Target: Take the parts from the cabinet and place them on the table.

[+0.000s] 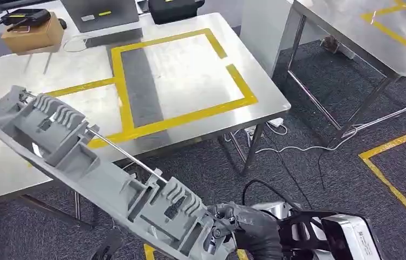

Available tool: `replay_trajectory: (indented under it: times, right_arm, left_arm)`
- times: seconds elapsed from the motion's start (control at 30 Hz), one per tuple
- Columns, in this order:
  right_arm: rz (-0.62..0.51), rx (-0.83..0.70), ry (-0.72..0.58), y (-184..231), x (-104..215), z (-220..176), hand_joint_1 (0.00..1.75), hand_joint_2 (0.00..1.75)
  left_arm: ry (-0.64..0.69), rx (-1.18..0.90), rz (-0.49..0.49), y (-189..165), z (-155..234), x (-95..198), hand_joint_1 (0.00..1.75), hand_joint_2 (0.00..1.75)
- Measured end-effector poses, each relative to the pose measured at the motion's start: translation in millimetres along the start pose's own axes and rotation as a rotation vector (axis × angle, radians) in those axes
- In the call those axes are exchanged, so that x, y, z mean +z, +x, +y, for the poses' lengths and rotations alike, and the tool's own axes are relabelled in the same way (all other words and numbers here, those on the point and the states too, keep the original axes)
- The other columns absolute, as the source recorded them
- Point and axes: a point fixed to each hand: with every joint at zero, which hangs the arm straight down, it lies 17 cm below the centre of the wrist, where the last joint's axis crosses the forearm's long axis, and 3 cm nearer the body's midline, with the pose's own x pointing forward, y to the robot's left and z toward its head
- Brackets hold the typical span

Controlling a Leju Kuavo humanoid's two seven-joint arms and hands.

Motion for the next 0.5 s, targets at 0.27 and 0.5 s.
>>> replay_trajectory:
  times: [0.27, 0.5]
  right_arm:
    - [-0.001, -0.001, 0.000, -0.1, -0.2, -0.4, 1.75, 1.75]
    - [-0.006, -0.002, 0.002, 0.9, -0.9, -0.3, 1.75, 1.75]
  left_arm:
    - [0.000, 0.007, 0.006, -2.0, 0.4, 0.0, 0.00, 1.75]
    - [0.001, 0.010, 0.006, -1.8, 0.6, -0.1, 0.00, 1.75]
